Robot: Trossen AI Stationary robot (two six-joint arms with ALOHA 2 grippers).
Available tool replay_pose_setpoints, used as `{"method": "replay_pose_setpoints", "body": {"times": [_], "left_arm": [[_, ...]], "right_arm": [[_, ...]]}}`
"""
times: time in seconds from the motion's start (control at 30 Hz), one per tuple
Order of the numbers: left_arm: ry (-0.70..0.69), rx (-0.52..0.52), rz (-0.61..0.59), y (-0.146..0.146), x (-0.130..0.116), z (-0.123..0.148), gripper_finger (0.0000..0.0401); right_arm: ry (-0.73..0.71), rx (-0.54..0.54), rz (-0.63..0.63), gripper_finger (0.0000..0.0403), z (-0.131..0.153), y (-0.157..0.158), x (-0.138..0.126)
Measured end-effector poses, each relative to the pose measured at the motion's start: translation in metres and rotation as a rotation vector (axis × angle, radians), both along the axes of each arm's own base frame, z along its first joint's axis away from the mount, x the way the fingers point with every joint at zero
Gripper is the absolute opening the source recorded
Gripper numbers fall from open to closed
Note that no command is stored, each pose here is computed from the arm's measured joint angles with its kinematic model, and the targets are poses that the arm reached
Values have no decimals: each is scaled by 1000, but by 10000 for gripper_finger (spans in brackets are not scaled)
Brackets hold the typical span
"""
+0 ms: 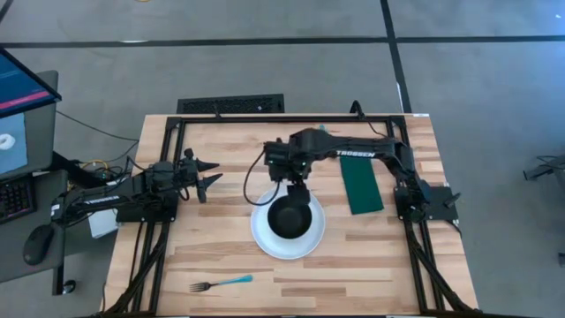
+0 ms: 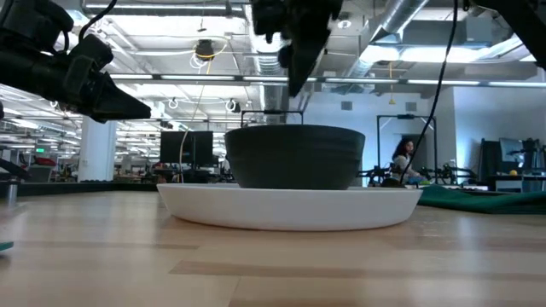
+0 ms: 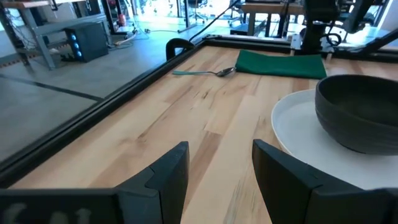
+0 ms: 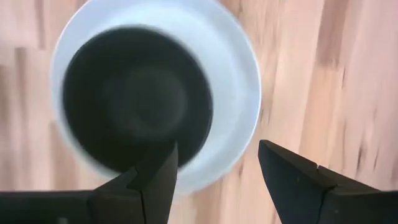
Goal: Set table place
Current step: Put the blue fork to the right of the white plate
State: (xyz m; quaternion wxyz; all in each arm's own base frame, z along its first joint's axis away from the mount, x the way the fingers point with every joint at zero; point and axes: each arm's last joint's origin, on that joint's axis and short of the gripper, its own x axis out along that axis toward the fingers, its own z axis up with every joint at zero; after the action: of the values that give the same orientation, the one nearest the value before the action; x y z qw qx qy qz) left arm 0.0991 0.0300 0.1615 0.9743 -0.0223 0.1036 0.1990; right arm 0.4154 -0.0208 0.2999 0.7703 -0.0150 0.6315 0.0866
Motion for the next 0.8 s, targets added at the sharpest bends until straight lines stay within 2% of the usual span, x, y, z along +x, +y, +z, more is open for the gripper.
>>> {"method": "replay_pose_setpoints", "body": {"times": [0.13,0.2,0.33,0.57,0.8], "left_arm": [[-17,-43,4,0,0,0,167],[-28,-69,6,0,0,0,167],[-41,-102,14,0,0,0,167],[-40,-102,14,0,0,0,167],[-47,-116,18,0,0,0,167]], "right_arm": [[54,11,-50,249,29,4,-14],[-7,8,-70,249,43,3,-17],[-113,-21,-67,249,83,3,-44],[-315,-124,-207,249,137,-2,-94],[-335,-149,-249,249,153,1,-119]]}}
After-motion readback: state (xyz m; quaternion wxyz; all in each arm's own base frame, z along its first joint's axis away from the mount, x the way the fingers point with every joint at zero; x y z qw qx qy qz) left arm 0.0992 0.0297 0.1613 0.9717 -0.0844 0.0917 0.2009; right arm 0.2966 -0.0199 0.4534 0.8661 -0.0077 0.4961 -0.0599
